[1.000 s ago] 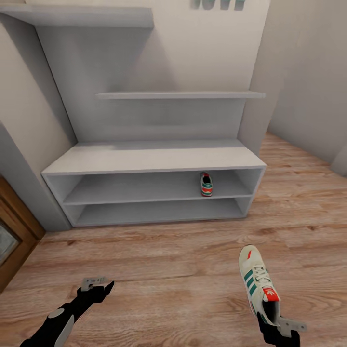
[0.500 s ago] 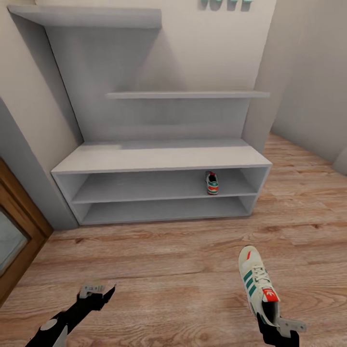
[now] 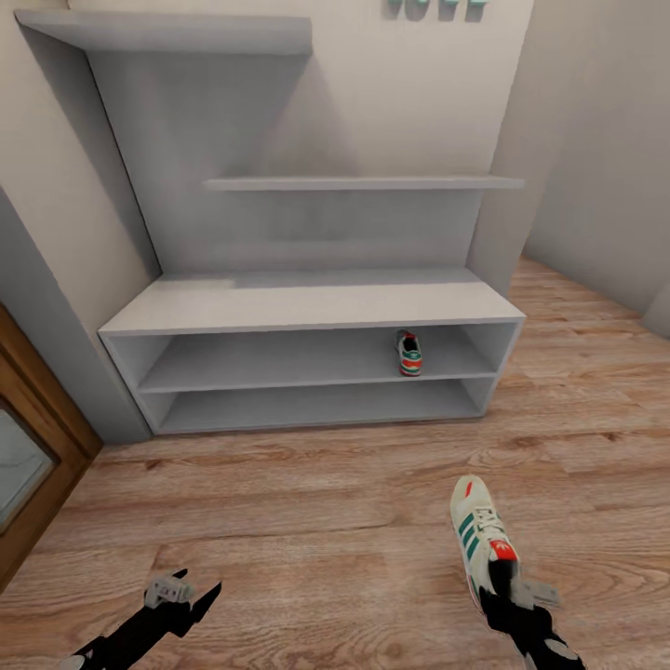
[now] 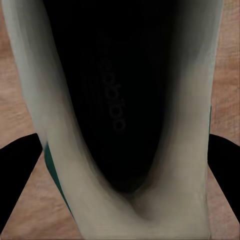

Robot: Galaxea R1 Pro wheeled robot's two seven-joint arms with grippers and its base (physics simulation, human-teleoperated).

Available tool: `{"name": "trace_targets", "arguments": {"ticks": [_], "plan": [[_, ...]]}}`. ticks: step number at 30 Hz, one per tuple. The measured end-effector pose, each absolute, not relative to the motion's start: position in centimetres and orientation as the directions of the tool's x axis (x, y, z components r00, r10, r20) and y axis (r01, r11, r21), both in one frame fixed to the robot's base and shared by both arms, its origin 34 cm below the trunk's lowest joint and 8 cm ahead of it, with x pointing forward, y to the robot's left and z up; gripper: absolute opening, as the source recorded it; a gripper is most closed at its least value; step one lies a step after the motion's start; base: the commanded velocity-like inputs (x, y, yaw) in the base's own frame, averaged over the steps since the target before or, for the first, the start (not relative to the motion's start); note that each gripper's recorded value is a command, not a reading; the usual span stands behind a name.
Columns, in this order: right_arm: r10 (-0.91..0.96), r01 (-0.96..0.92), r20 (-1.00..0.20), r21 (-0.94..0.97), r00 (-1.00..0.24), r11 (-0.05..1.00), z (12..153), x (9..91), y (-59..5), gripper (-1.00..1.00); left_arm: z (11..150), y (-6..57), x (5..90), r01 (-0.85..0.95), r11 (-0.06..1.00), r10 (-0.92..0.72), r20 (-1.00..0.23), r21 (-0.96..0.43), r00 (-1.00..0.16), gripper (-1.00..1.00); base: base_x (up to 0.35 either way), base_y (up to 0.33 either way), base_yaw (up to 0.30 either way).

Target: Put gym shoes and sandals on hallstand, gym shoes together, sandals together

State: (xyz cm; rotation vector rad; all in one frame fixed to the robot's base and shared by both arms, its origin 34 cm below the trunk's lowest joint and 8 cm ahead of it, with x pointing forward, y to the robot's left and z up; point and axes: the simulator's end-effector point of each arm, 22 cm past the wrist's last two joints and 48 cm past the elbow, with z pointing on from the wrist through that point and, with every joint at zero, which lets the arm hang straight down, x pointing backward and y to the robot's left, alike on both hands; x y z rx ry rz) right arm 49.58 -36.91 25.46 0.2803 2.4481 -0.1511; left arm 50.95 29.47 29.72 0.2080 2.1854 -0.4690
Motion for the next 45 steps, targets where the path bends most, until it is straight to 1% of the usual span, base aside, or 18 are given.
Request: {"name": "trace_targets", "arguments": {"ticks": [5,13,17,19,20,21,24,31,45], "plan": [[0.173,0.244,-0.616,-0.032,-0.769,0.969,27.0,53.9,-32.1,-1.0,29.4,29.5,49.1,0.315,0.905,-0.029,-0.781,-0.285,-0.623,1.0,0.0,0.0,0.0],[0.082,0.201,-0.669,-0.102,-0.738,0.974,31.3,60.3,-24.4,-1.0,28.8,29.8,47.3,0.299,0.905,-0.046,-0.767,-0.303,-0.64,1.0,0.0,0.0,0.0],[0.062,0.179,-0.682,-0.103,-0.729,0.978,33.6,62.9,-21.3,-1.0,28.6,29.8,47.0,0.296,0.905,-0.048,-0.763,-0.306,-0.645,1.0,0.0,0.0,0.0],[0.052,0.176,-0.687,-0.112,-0.725,0.978,34.9,64.5,-21.2,-1.0,28.6,29.8,46.9,0.295,0.905,-0.048,-0.762,-0.307,-0.646,1.0,0.0,0.0,0.0],[0.049,0.181,-0.707,-0.113,-0.705,0.977,36.7,66.4,-21.3,-1.0,28.5,29.7,46.8,0.295,0.904,-0.048,-0.761,-0.308,-0.647,1.0,0.0,0.0,0.0],[0.052,0.202,-0.76,-0.105,-0.648,0.974,40.2,69.3,-21.7,-1.0,28.5,29.7,46.8,0.295,0.904,-0.049,-0.761,-0.309,-0.647,1.0,0.0,0.0,0.0],[0.062,0.219,-0.794,-0.091,-0.605,0.971,42.7,70.9,-22.1,-1.0,28.5,29.6,46.8,0.295,0.904,-0.049,-0.76,-0.31,-0.648,1.0,0.0,0.0,0.0],[0.067,0.225,-0.801,-0.086,-0.595,0.971,43.2,71.2,-22.2,-1.0,28.5,29.6,46.8,0.295,0.904,-0.049,-0.76,-0.31,-0.648,1.0,0.055,0.007,0.0],[0.066,0.221,-0.788,-0.091,-0.613,0.971,42.3,70.7,-22.1,-1.0,28.5,29.6,46.8,0.294,0.904,-0.049,-0.76,-0.309,-0.648,1.0,0.291,0.164,0.0]]}}
